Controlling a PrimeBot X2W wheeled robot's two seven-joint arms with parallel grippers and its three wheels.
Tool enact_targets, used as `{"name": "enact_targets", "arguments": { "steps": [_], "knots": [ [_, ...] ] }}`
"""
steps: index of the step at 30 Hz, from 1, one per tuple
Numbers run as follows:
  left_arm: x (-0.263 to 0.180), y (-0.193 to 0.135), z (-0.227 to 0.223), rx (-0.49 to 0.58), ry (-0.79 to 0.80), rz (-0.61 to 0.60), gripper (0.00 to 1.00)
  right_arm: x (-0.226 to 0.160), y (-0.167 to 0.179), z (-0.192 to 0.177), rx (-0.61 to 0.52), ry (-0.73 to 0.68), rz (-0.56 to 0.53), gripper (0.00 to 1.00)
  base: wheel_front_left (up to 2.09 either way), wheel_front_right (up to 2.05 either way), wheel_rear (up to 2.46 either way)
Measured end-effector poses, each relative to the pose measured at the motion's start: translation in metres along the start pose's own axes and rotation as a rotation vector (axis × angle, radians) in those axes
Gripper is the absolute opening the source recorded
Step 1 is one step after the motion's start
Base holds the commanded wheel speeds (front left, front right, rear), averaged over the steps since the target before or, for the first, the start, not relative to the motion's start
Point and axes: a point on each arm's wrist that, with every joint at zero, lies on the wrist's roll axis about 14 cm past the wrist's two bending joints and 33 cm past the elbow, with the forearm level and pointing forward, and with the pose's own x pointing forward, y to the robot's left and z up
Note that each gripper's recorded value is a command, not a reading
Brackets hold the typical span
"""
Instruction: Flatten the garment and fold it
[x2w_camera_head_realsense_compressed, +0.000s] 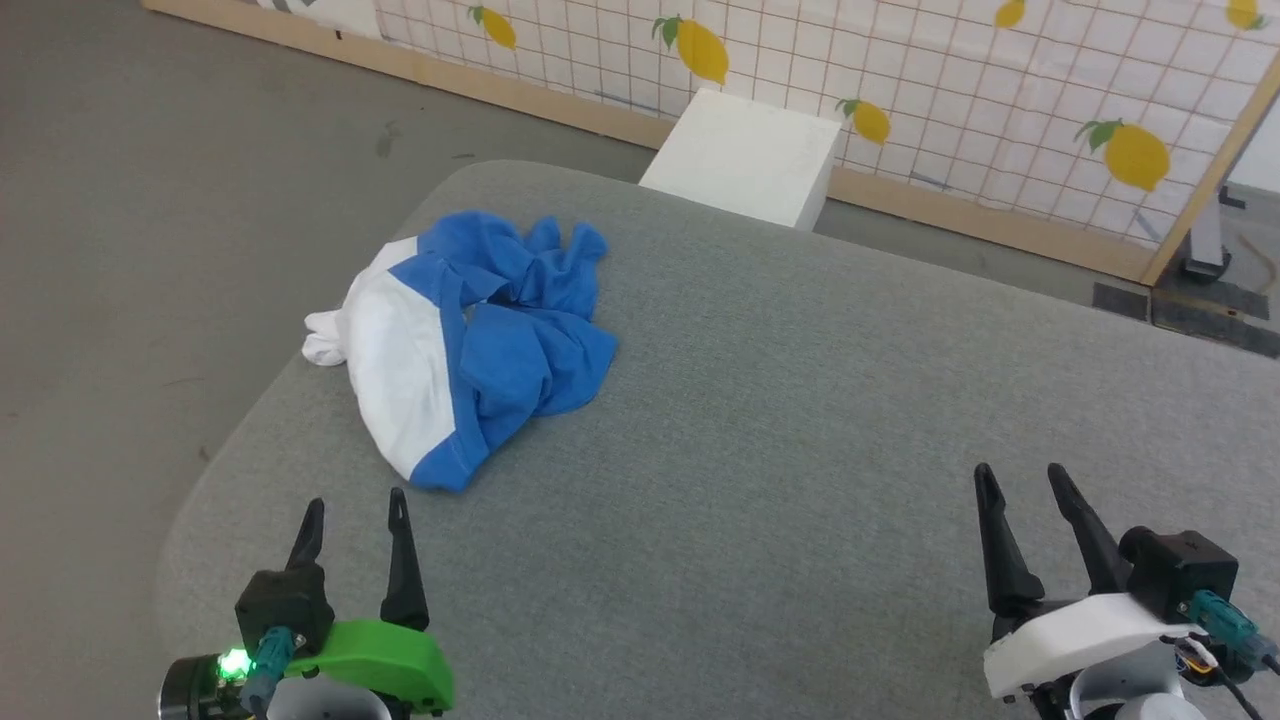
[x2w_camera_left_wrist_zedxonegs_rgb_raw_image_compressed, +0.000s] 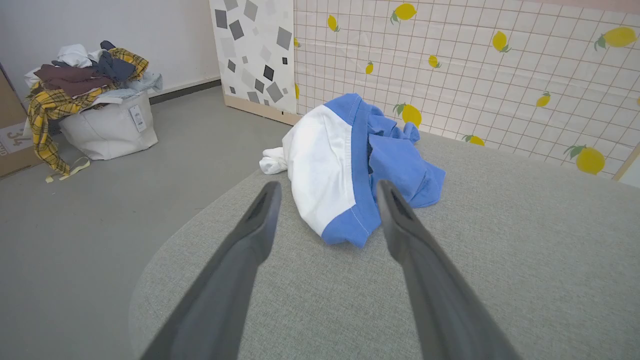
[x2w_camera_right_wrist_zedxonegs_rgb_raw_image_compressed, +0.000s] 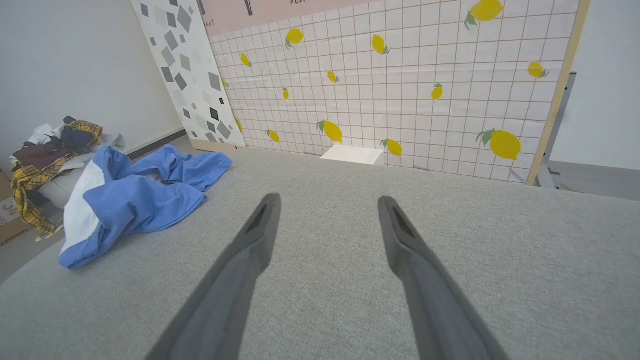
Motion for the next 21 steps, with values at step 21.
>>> {"name": "enact_targets", "arguments": {
  "steps": [21],
  "knots": [
    [-0.019, 0.032, -0.002, 0.001, -0.014, 0.113, 1.00, 0.014, 0.025, -0.014, 0.021, 0.016, 0.073, 1.00, 0.00, 0.00, 0.00]
  ]
}}
